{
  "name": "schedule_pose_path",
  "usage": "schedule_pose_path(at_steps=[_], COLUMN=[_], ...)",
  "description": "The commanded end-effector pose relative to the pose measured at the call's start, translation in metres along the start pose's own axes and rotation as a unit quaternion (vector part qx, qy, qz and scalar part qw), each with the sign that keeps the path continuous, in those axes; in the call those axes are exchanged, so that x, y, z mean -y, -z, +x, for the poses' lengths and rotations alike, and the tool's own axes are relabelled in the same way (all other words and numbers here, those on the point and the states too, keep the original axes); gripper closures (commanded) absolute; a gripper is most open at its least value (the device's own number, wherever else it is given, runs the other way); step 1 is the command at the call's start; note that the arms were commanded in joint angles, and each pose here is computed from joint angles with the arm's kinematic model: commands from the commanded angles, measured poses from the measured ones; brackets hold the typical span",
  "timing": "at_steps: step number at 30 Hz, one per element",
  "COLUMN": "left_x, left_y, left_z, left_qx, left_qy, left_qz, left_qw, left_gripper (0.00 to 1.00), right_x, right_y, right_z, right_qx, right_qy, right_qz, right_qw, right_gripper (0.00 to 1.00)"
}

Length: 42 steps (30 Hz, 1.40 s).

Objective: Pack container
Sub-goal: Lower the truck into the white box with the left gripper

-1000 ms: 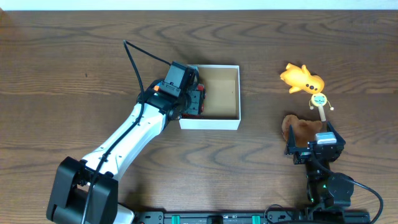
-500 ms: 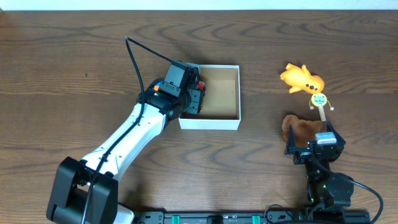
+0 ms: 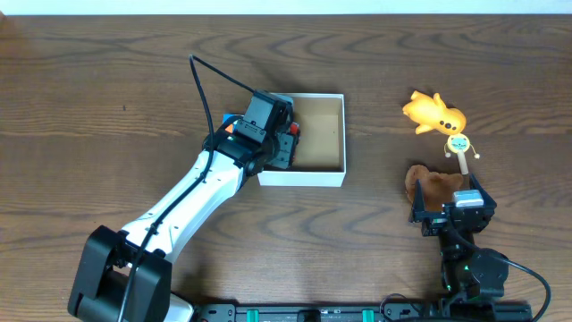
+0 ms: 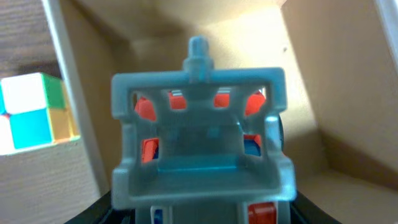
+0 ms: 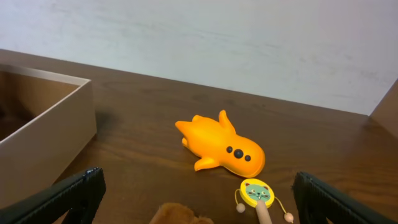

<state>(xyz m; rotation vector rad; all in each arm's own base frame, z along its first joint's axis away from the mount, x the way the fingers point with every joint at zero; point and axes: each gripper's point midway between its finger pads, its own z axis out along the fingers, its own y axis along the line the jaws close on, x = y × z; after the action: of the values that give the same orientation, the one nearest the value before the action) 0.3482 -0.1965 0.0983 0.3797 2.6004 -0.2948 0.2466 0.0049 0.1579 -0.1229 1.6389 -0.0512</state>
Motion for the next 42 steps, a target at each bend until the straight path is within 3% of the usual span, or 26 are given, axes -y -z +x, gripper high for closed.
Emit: schedule_pose_path(at_steps=[1, 26, 27, 29, 37, 42], left_x=[-0.009, -0.011, -0.011, -0.011, -0.011, -0.006], left_y=[0.001, -0.02, -0.02, -0.02, -0.02, -0.016], left_z=[-0.002, 0.006, 0.006, 0.006, 0.006, -0.016], left_qx=[0.002, -0.019, -0.019, -0.019, -0.018, 0.026], left_qy=[-0.004, 0.014, 0.014, 0.014, 0.014, 0.014], left_qz=[-0.027, -0.031, -0.031, -0.031, -0.031, -0.021], left_qw=[1.0, 0.999, 0.999, 0.999, 0.999, 0.999], left_gripper=[0.6, 0.58, 0.41, 0.33, 0.33, 0.33], right_x=[-0.001, -0.001, -0.001, -0.001, -0.001, -0.001], right_y=[0.0, 0.0, 0.0, 0.0, 0.0, 0.0], right_z=[0.001, 0.001, 0.001, 0.001, 0.001, 0.001], right_qx=[0.0, 0.0, -0.001, -0.001, -0.001, -0.001], right_qy=[0.004, 0.004, 0.004, 0.004, 0.004, 0.004], right_qz=[-0.001, -0.001, -0.001, -0.001, -0.001, -0.001], right_qw=[1.0, 1.0, 1.0, 1.0, 1.0, 1.0], right_gripper=[0.01, 0.01, 0.01, 0.01, 0.01, 0.01])
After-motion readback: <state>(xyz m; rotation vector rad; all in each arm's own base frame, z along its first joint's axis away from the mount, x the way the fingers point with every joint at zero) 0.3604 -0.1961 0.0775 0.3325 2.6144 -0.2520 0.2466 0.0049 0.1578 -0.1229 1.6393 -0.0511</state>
